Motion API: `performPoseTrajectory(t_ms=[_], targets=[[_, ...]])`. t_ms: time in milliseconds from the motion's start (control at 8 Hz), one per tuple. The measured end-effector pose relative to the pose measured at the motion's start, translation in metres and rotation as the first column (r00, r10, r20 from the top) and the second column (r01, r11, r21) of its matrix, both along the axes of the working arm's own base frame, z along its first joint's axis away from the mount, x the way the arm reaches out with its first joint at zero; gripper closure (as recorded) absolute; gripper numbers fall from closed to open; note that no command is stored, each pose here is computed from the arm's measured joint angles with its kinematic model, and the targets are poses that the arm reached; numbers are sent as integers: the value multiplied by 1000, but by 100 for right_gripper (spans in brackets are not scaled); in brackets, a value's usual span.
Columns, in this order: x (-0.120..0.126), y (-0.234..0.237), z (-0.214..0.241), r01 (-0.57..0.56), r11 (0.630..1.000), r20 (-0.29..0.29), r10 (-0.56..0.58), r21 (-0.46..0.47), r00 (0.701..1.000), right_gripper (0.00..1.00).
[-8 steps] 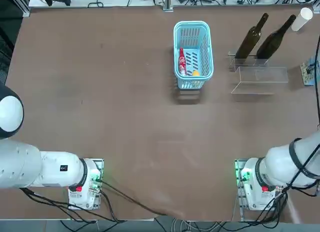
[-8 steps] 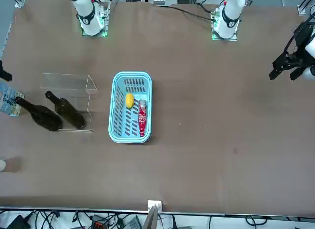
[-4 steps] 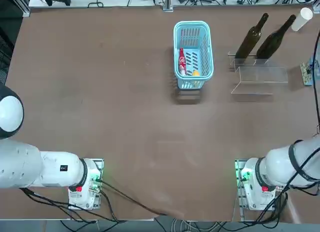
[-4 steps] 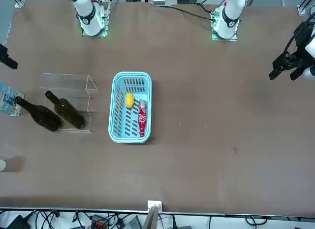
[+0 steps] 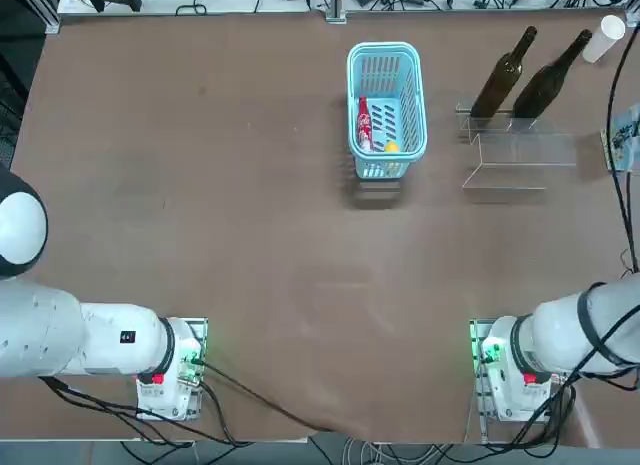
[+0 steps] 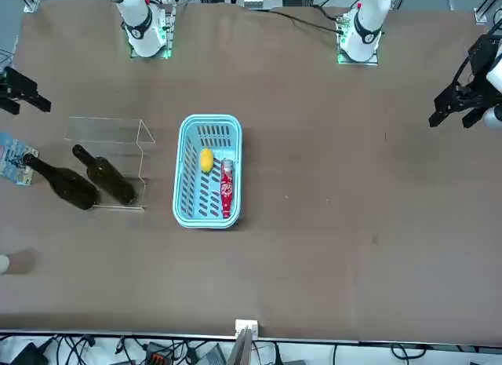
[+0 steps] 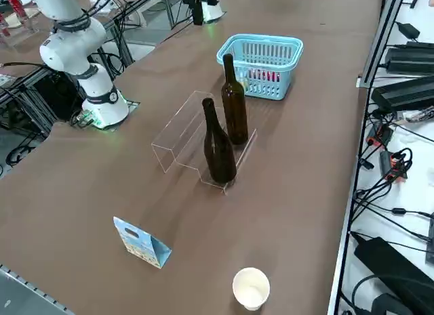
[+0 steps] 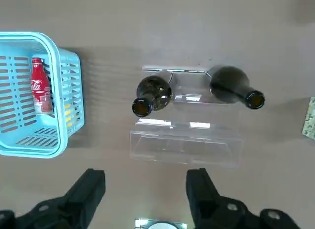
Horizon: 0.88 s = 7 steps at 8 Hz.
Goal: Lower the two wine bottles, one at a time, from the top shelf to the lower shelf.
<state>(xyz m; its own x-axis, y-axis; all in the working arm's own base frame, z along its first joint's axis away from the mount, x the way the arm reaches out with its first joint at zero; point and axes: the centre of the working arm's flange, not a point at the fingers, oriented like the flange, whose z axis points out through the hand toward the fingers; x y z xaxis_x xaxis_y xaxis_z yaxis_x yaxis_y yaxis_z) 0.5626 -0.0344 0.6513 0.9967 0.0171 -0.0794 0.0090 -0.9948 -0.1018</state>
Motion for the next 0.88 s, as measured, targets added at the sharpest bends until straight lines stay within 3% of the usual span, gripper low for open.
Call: performPoseTrajectory(t_ms=[875], targets=[[-42,66,-15,-121,991,24,122,-62,992,0]])
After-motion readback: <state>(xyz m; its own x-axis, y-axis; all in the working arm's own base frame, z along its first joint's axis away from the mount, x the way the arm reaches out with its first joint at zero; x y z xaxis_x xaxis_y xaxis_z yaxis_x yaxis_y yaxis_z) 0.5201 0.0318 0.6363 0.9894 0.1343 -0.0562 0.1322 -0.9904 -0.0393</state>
